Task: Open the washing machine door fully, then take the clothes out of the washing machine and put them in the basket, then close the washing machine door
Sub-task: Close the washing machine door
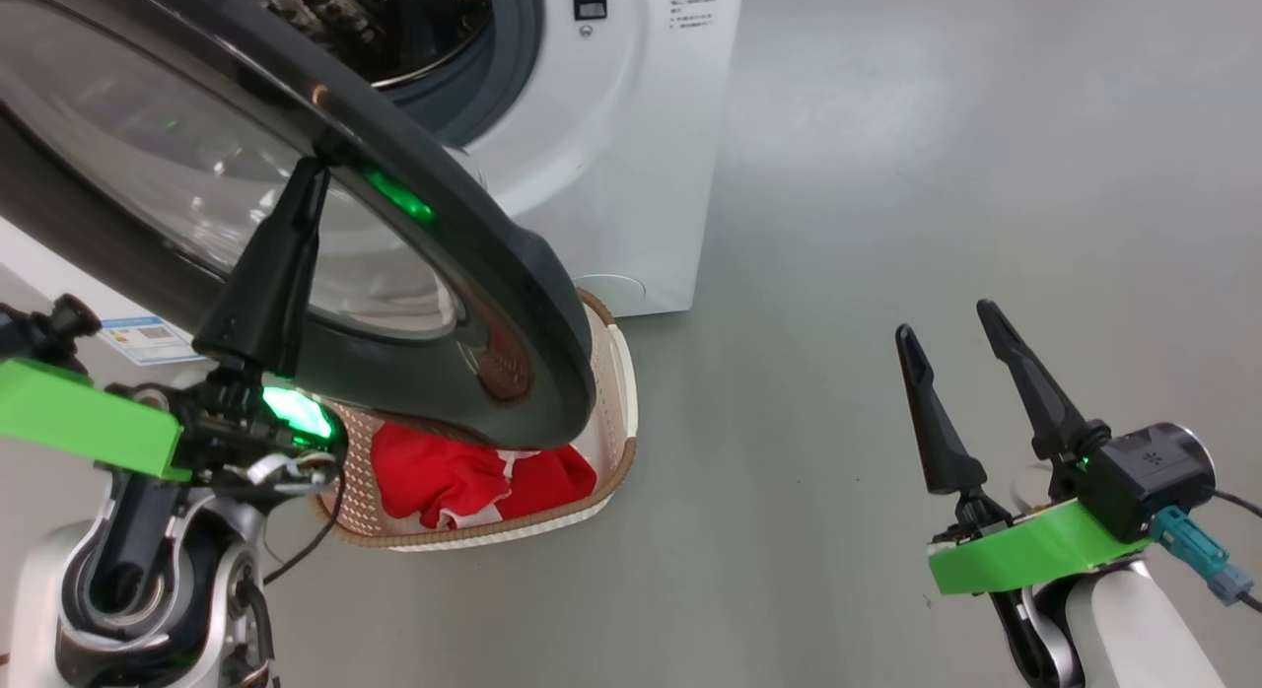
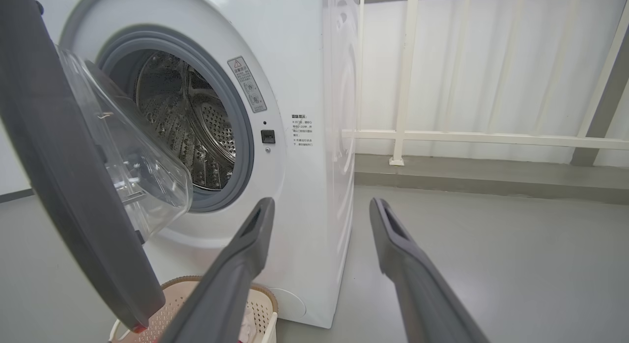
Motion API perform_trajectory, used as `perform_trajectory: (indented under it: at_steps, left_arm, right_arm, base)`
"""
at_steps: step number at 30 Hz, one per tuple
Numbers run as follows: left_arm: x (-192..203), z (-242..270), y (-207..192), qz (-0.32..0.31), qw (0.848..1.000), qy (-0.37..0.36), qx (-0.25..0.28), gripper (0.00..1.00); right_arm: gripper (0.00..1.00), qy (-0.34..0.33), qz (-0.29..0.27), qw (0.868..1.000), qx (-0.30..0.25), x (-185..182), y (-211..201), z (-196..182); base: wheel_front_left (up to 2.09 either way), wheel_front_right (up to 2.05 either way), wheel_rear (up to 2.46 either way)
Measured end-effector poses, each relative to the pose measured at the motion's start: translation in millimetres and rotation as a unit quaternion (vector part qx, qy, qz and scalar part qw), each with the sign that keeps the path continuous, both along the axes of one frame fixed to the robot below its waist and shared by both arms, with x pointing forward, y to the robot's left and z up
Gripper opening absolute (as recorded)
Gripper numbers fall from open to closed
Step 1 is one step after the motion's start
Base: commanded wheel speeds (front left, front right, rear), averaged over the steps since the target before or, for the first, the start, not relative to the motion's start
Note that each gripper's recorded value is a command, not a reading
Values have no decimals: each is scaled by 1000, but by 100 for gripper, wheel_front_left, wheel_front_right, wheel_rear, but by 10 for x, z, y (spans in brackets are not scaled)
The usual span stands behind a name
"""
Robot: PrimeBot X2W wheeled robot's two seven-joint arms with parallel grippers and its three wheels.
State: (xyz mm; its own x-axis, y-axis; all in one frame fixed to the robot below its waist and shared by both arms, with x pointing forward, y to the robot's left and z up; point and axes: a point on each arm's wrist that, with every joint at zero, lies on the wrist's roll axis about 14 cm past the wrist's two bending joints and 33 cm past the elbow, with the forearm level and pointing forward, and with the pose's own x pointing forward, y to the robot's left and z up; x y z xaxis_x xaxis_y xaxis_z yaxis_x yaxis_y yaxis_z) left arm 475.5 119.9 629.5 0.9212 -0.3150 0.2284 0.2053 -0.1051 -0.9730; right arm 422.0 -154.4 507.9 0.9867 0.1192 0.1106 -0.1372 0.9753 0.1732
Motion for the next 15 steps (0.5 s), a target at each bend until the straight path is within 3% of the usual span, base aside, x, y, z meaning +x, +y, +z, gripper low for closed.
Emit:
perform_trajectory:
  at_steps: [15]
  left_arm:
    - [448, -70, -24, 38, 999, -9, -5, 0]
  right_arm:
    - [100, 7, -31, 999, 8, 12, -215, -51]
  base:
    - [0, 0, 0]
